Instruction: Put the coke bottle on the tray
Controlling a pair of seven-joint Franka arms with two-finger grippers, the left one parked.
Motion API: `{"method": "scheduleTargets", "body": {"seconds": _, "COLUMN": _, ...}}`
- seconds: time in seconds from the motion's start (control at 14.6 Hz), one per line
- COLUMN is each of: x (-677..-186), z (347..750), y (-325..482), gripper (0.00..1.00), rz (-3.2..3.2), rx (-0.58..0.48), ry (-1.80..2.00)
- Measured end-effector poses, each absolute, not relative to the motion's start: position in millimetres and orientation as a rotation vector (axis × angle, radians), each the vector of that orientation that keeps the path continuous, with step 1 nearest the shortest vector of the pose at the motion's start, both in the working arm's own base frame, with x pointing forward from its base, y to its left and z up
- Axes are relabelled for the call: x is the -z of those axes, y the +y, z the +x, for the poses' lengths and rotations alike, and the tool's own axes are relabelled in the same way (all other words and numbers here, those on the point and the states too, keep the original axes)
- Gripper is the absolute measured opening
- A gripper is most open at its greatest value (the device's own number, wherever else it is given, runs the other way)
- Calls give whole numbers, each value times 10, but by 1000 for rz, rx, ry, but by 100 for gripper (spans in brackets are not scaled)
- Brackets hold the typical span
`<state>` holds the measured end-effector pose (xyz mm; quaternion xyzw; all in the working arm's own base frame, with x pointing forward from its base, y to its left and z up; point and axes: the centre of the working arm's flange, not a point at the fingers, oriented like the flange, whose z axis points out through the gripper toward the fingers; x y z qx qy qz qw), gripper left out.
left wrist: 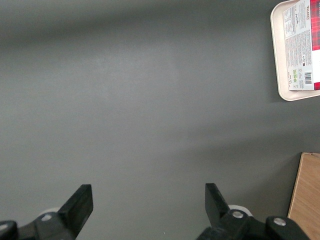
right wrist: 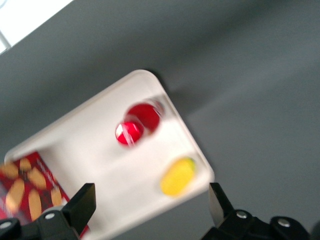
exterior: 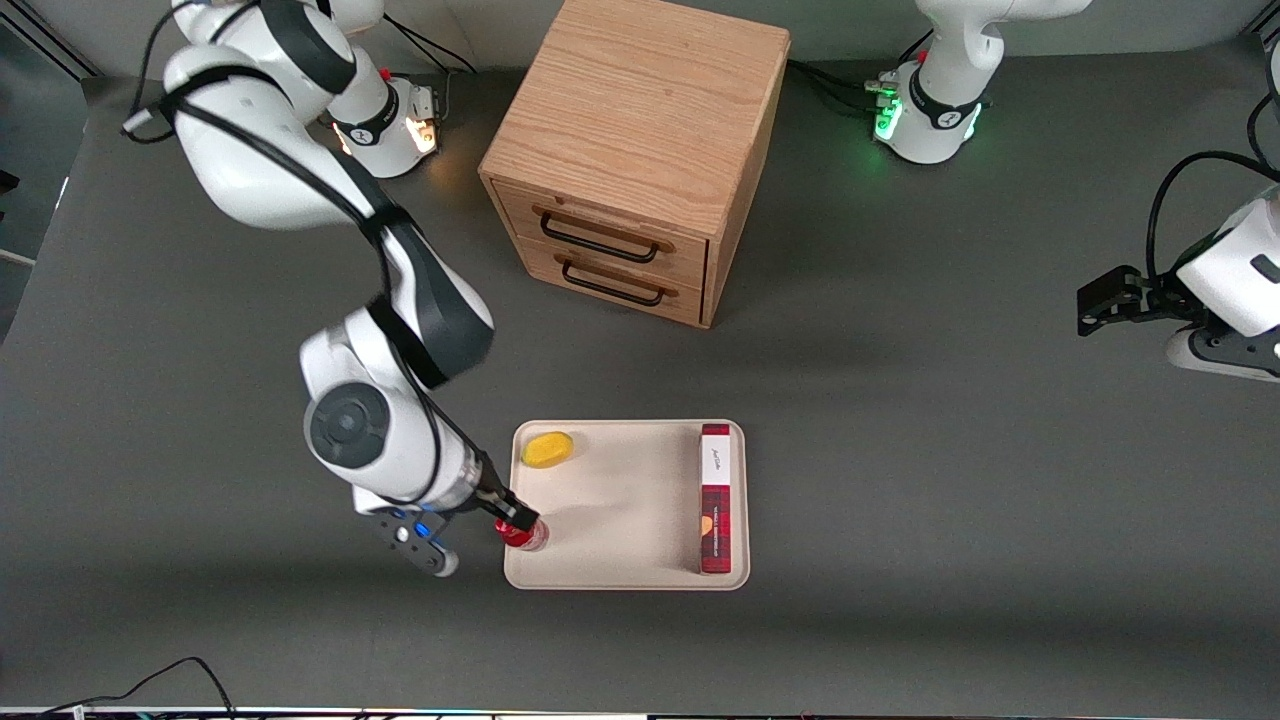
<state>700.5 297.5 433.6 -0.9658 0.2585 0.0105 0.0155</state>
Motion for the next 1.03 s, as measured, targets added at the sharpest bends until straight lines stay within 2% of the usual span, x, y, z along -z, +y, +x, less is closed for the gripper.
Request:
{"method": "scheduleTargets", "body": {"seconds": 0.27, "x": -6148, "z": 6132, "y": 2260, "gripper": 100, "rz": -3177, "rx": -85, "ry": 470}}
{"method": "scheduleTargets", "body": {"seconds": 0.48, "x": -6762, "z": 5521, "y": 1468, "gripper": 100, "rz": -3201, "rx": -147, "ry": 297}}
{"method": "scheduleTargets", "body": {"seconds": 0.62, "x": -6760, "z": 5276, "y": 849, "gripper": 100, "rz": -3179, "rx": -178, "ry": 262}}
{"method": "scheduleTargets", "body": {"seconds": 0.75, "x": -6508, "z": 5103, "y": 391, "gripper": 100, "rz": -3166, "rx": -183, "ry": 272}}
{"method": "scheduleTargets", "body": {"seconds": 1.03, "x": -5951, "z": 4885, "y": 338, "gripper": 100, "rz": -3146, "rx": -231, "ry": 272}}
